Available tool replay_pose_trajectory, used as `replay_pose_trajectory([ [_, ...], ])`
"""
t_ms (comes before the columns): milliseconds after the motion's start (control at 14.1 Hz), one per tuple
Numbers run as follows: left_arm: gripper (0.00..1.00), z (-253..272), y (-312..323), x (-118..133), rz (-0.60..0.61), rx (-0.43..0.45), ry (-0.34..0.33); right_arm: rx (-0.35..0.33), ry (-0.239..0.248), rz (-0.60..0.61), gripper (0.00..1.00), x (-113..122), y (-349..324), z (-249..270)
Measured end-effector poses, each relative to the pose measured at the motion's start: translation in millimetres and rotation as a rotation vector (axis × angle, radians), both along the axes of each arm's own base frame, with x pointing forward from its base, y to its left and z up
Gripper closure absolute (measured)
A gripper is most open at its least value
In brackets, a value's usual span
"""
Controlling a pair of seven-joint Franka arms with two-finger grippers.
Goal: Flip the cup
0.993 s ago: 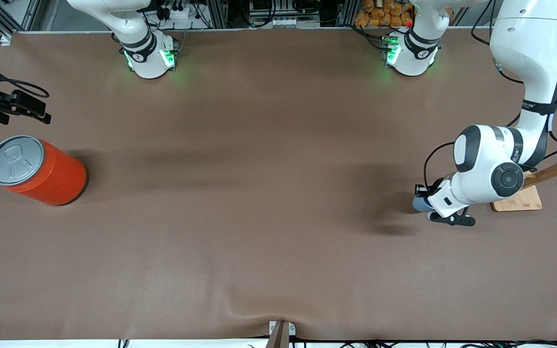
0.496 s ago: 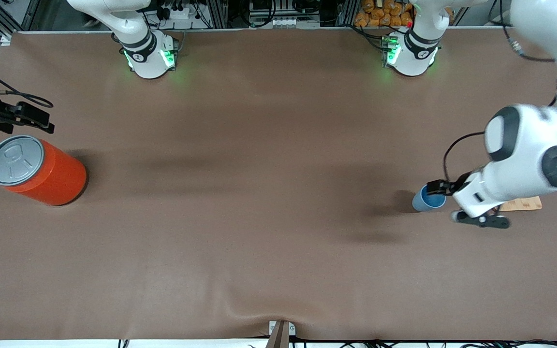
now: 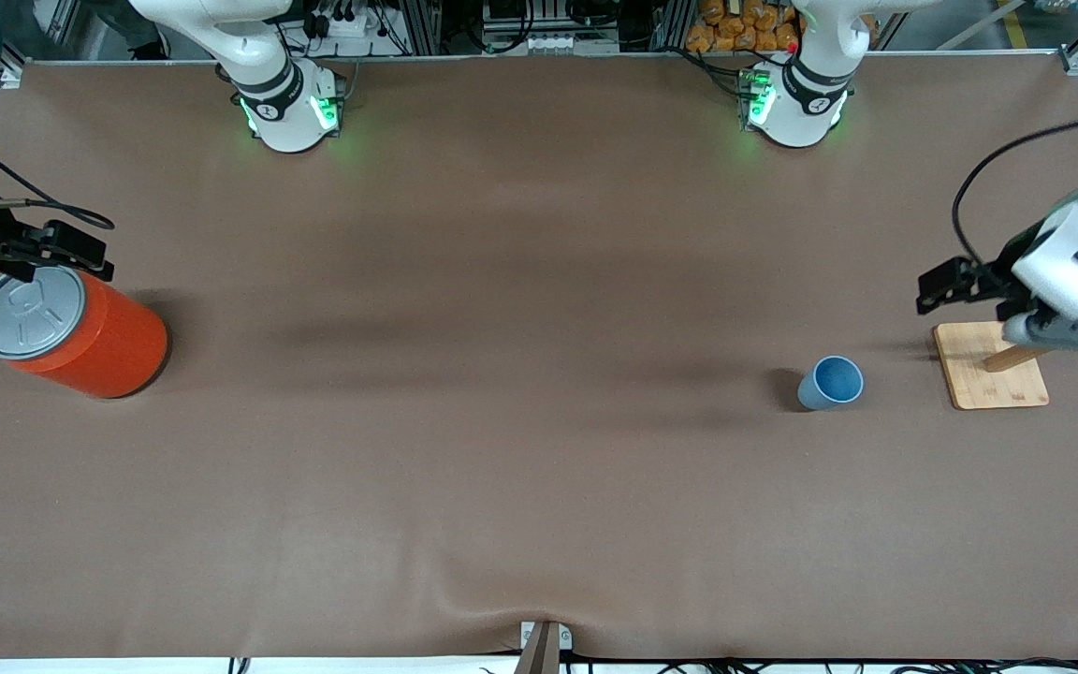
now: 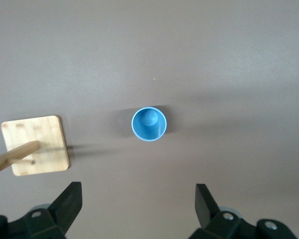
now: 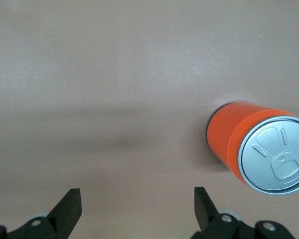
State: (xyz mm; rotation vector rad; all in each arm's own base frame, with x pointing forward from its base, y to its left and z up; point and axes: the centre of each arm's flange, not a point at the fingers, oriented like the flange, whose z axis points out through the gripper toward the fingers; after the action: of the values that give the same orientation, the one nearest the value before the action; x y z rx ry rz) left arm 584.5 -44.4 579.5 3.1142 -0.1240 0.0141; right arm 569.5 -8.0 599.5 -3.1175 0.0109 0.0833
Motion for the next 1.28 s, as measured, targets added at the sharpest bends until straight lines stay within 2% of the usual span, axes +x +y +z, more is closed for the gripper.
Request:
replay_pose_trajectory([
  [426,0.00,26.9,-12.7,-50.3,0.015,0.015,-0.030,-0.001,-0.030,-0.011,0.00,-6.0,-6.5,19.2],
  [709,0.00,36.4,-19.7,-54.9,0.005,0.016,-0.046,0.003,-0.015,-0.017,0.00,-29.0,-16.0,39.0],
  [922,0.00,47.7,-16.4,-60.9,0.017,0.019,-0.009,0.009,0.005,-0.029,0.00,-48.3,-41.2,51.3],
  [1277,0.00,59.2,-12.2,-62.2,0.043,0.018,-0.012,0.011,0.016,-0.031,0.00,-53.7,-43.9,50.6],
])
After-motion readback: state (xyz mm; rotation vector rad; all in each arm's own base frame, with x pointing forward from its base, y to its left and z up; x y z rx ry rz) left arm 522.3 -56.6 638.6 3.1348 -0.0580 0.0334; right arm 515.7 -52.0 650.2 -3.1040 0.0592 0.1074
